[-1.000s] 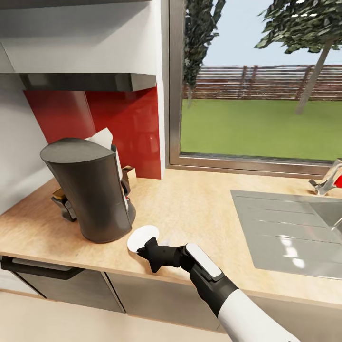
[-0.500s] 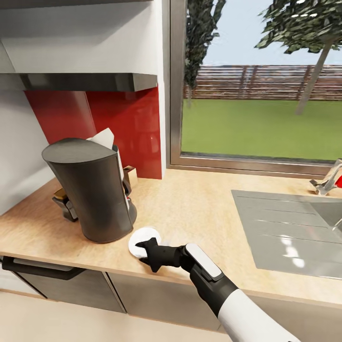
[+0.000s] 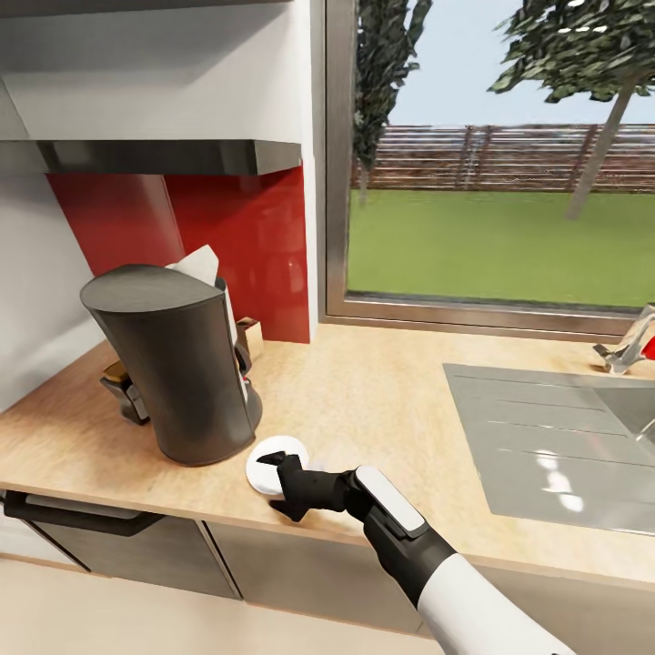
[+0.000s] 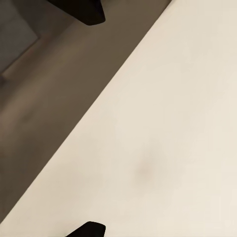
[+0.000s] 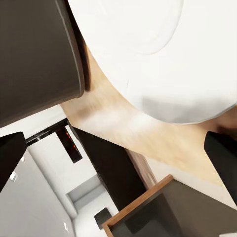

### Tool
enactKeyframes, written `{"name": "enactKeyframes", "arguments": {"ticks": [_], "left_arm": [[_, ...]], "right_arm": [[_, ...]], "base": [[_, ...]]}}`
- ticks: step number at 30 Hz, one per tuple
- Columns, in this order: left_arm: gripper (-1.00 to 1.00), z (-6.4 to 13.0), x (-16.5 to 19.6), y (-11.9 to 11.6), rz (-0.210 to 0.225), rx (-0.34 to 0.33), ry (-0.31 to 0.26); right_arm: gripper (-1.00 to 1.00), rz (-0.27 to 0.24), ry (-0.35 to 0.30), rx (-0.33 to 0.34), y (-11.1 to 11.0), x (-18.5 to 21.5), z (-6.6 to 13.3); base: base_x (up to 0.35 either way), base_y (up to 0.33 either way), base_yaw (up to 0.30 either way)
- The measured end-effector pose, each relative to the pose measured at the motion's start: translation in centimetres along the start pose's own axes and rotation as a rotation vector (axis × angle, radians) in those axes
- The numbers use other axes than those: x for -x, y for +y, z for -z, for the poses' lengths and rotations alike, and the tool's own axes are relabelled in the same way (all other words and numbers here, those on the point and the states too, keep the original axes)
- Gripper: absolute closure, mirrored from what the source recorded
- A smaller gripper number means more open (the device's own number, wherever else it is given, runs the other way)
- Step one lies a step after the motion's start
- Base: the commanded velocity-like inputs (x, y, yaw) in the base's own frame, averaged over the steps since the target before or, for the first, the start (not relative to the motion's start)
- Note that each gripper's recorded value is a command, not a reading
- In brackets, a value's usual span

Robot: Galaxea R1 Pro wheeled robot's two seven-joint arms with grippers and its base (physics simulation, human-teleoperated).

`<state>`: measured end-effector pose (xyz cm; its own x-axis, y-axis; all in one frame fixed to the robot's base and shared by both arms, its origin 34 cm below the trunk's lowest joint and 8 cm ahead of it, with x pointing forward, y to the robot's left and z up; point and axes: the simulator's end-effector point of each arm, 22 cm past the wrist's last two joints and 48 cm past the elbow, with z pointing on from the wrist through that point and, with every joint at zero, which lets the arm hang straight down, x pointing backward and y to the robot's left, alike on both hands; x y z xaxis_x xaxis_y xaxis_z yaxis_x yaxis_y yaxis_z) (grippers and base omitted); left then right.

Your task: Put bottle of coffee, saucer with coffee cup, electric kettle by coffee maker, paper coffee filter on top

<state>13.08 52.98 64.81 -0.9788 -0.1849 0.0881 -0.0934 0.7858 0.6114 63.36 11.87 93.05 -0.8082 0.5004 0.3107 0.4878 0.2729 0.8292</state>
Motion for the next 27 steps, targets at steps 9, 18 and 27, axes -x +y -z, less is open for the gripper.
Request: {"name": "enactKeyframes", "arguments": {"ticks": [9, 18, 27], "left_arm": [[-1.0, -0.01, -0.05, -0.02, 0.002, -0.001, 0.004], [-1.0, 0.0, 0.0, 0.01, 0.004, 0.0, 0.003], [-1.0, 0.0, 0.05, -0.02, 0.004, 0.0, 0.002]], "right_arm": [[-1.0, -0.015, 0.005, 0.006, 0.1, -0.09, -0.04], [-1.0, -0.013, 0.005, 0.005, 0.08, -0.1, -0.05], [-1.0, -0.008, 0.006, 0.0, -0.07, -0.13, -0.11]], "base": [[-0.042, -0.233, 0.0], [-0.147, -0.271, 0.0], [-0.183, -0.254, 0.0]]}}
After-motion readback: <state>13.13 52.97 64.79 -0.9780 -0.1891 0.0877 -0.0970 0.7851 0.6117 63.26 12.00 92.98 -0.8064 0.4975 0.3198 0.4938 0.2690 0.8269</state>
